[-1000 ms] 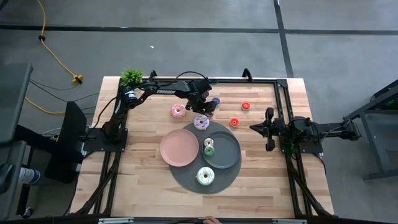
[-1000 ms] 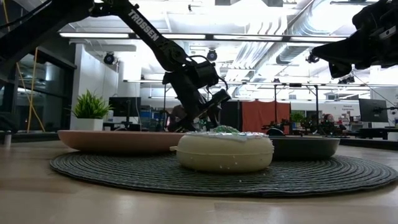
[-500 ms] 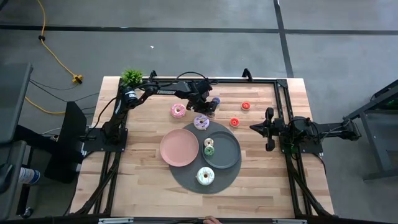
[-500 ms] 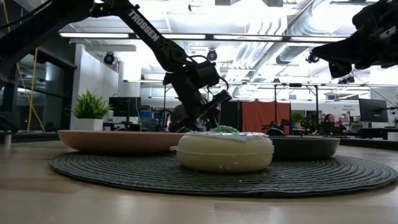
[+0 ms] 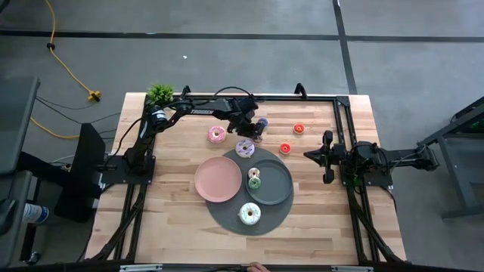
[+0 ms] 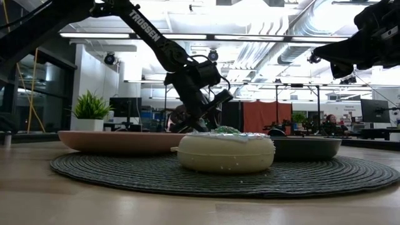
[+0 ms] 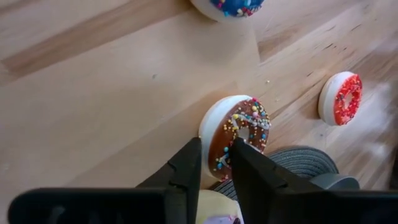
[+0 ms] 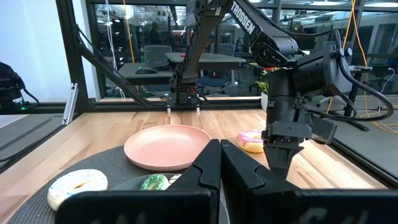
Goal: Pick & Place donuts
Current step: Put the small brown donut on the black plate
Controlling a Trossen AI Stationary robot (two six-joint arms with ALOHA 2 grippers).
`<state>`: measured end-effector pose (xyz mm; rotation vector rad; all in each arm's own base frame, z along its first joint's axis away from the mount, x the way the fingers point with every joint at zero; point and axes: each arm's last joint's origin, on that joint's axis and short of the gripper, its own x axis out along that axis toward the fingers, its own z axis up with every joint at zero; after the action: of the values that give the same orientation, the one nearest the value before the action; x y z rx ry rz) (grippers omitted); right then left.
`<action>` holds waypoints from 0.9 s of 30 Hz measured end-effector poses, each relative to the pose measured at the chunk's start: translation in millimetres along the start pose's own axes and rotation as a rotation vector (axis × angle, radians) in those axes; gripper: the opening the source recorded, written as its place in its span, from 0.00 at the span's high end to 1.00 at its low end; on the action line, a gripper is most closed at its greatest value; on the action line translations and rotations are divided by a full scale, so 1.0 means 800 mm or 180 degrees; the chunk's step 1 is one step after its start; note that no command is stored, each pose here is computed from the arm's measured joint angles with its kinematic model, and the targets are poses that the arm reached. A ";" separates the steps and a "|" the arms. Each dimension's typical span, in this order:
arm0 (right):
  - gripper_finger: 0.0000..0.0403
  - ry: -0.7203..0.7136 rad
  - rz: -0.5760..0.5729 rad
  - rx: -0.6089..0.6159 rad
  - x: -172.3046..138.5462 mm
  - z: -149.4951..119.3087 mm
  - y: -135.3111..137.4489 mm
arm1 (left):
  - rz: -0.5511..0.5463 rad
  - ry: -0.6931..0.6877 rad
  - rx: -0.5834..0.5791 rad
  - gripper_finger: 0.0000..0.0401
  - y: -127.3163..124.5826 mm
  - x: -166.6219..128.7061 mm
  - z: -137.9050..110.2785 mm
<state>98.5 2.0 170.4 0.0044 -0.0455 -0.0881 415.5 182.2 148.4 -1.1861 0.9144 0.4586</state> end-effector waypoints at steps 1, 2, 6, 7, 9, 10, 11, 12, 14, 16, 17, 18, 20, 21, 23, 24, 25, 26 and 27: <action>1.00 -0.0001 -0.0001 0.0000 0.000 0.000 0.000 | -0.0011 -0.0007 0.0004 0.82 0.000 0.000 0.000; 1.00 0.0000 -0.0002 0.0000 0.000 0.000 0.000 | -0.0020 -0.0015 0.0009 0.83 -0.001 0.000 0.001; 1.00 0.0001 -0.0001 0.0000 0.000 0.000 0.000 | -0.0076 -0.0015 0.0027 0.85 -0.002 0.000 0.001; 1.00 0.0001 -0.0001 0.0000 0.000 0.000 0.000 | -0.0112 -0.0009 0.0036 0.85 -0.003 0.000 0.002; 1.00 0.0000 -0.0001 0.0000 0.000 0.000 0.000 | -0.0174 -0.0015 0.0054 0.85 -0.005 -0.001 0.003; 1.00 0.0000 -0.0001 0.0000 0.000 0.000 0.000 | -0.0207 -0.0003 0.0051 0.85 -0.006 -0.001 0.003; 1.00 0.0000 -0.0002 0.0000 0.000 0.000 0.000 | -0.0246 0.0007 0.0060 0.85 -0.007 -0.001 0.003; 1.00 0.0000 -0.0001 0.0000 0.000 0.000 0.000 | -0.0289 0.0010 0.0071 0.85 -0.008 -0.002 0.004; 1.00 0.0000 -0.0002 0.0000 0.000 0.000 0.000 | -0.0393 0.0059 0.0093 0.85 -0.011 -0.002 0.004; 1.00 -0.0001 -0.0001 0.0000 0.000 0.000 0.000 | -0.0535 0.0107 0.0140 0.85 -0.014 -0.002 0.004; 1.00 0.0000 -0.0001 0.0000 0.000 0.000 0.000 | -0.0595 0.0136 0.0166 0.85 -0.017 -0.001 0.003; 1.00 0.0000 -0.0001 0.0000 0.000 0.000 0.000 | -0.0644 0.0146 0.0189 0.85 -0.019 -0.002 0.003; 1.00 0.0001 -0.0001 0.0000 0.000 0.000 0.000 | -0.0740 0.0189 0.0232 0.85 -0.025 -0.005 0.001; 1.00 -0.0001 -0.0002 0.0000 0.000 0.000 0.000 | -0.0781 0.0183 0.0262 0.85 -0.028 -0.007 0.000; 1.00 0.0001 -0.0002 0.0000 0.000 0.000 0.000 | -0.0838 0.0159 0.0327 0.85 -0.035 -0.013 -0.002; 1.00 -0.0001 -0.0002 0.0000 0.000 0.000 0.000 | -0.0849 0.0148 0.0356 0.85 -0.038 -0.017 -0.003; 1.00 -0.0001 -0.0001 0.0000 0.000 0.000 0.000 | -0.0871 0.0134 0.0413 0.85 -0.041 -0.020 -0.004; 1.00 -0.0001 -0.0002 0.0000 0.000 0.000 0.000 | -0.0902 0.0116 0.0479 0.85 -0.046 -0.023 -0.007; 1.00 0.0000 -0.0002 0.0000 0.000 0.000 0.000 | -0.0916 0.0099 0.0531 0.85 -0.049 -0.027 -0.008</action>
<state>98.5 2.0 170.3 0.0045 -0.0456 -0.0888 429.5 166.1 188.0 -1.1515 0.7772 0.1298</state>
